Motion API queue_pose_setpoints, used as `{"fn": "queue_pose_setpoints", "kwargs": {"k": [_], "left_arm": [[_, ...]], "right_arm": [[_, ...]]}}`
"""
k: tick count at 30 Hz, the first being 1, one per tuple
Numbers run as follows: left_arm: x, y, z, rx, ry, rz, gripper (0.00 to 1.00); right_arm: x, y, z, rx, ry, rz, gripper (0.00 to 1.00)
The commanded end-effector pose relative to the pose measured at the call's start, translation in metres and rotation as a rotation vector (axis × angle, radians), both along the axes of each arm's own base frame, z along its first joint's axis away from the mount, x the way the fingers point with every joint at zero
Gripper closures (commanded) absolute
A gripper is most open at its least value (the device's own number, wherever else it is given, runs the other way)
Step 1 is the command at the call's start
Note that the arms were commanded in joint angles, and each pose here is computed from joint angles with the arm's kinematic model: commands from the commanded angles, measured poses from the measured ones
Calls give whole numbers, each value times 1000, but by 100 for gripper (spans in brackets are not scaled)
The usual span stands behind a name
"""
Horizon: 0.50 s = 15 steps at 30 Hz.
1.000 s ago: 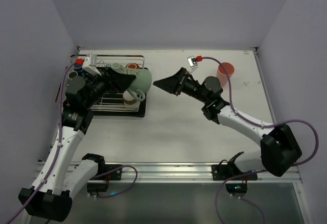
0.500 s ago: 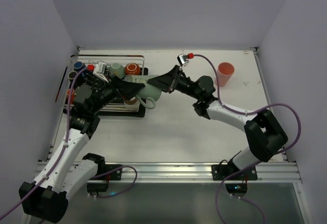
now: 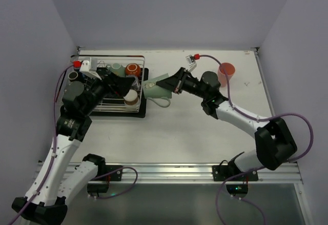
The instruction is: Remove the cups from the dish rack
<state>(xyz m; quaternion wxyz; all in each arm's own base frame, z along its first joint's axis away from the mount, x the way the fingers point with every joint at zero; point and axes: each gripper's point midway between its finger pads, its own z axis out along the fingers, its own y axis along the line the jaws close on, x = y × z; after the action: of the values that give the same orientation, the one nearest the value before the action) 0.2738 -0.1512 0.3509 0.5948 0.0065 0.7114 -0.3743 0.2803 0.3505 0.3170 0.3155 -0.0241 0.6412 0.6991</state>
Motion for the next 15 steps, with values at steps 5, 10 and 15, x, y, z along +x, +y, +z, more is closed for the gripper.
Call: {"fn": "queue_pose_setpoints", "kwargs": {"k": [5, 10, 15], "left_arm": [[0, 48, -63, 290, 92, 191, 2], [3, 63, -75, 354, 81, 259, 2], [3, 70, -83, 366, 68, 289, 2]], "right_arm": [[74, -94, -34, -836, -230, -423, 100], [132, -136, -68, -1204, -230, -498, 100], [170, -154, -96, -1388, -271, -505, 100]]}}
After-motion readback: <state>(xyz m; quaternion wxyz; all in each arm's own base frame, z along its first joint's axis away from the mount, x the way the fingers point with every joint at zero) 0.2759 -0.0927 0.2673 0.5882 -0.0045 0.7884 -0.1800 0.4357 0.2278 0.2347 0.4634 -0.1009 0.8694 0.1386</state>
